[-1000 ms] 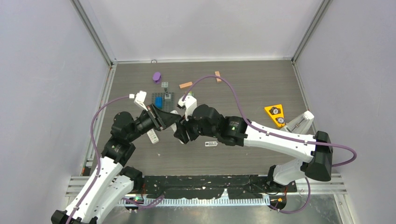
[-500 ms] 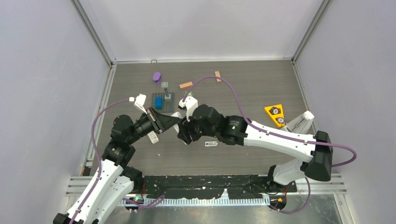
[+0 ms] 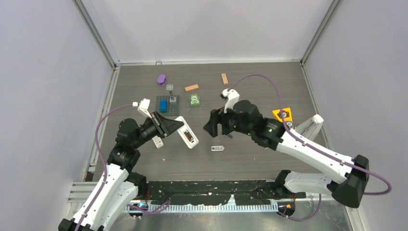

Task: Load the batteries into the remote control

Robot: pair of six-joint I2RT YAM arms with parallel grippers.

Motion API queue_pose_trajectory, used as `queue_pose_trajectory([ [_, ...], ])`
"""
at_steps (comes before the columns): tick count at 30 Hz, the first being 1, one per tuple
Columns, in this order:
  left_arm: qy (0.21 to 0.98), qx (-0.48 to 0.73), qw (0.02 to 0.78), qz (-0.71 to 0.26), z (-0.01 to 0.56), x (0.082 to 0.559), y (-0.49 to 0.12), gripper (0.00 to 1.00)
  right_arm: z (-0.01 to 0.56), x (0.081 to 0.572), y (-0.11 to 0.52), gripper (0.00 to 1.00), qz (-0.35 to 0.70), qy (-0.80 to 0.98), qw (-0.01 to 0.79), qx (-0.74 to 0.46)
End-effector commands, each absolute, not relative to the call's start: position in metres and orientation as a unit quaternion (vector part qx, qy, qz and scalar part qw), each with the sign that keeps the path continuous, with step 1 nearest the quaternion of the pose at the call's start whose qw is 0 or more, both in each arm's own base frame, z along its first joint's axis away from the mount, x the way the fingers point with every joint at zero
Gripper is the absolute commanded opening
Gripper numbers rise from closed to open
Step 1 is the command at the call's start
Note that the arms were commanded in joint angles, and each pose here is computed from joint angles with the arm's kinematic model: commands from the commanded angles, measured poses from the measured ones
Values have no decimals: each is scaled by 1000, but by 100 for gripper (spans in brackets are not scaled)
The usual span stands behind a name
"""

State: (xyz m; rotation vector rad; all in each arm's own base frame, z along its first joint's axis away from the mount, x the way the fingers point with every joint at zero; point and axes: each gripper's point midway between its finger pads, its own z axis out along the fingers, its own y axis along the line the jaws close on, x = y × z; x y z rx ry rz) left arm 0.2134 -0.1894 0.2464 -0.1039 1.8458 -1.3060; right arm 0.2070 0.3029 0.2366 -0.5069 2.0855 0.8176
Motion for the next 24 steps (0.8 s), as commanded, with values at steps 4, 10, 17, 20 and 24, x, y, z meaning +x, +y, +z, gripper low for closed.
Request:
queue_pose_trajectory([
  [4,714,10,438,-546,263,211,-196,0,158,237,242,71,193,905,344,-162],
  [10,717,10,425,-553,259,212,-199,0,87,244,225,64,95,944,259,-180],
  [17,718,5,424,-552,256,213,-198,0,59,264,223,64,49,951,243,-183],
  [20,718,4,426,-551,257,216,-198,0,46,269,218,64,29,955,233,-181],
  [24,718,3,424,-551,257,219,-199,0,34,273,215,60,27,958,221,-179],
])
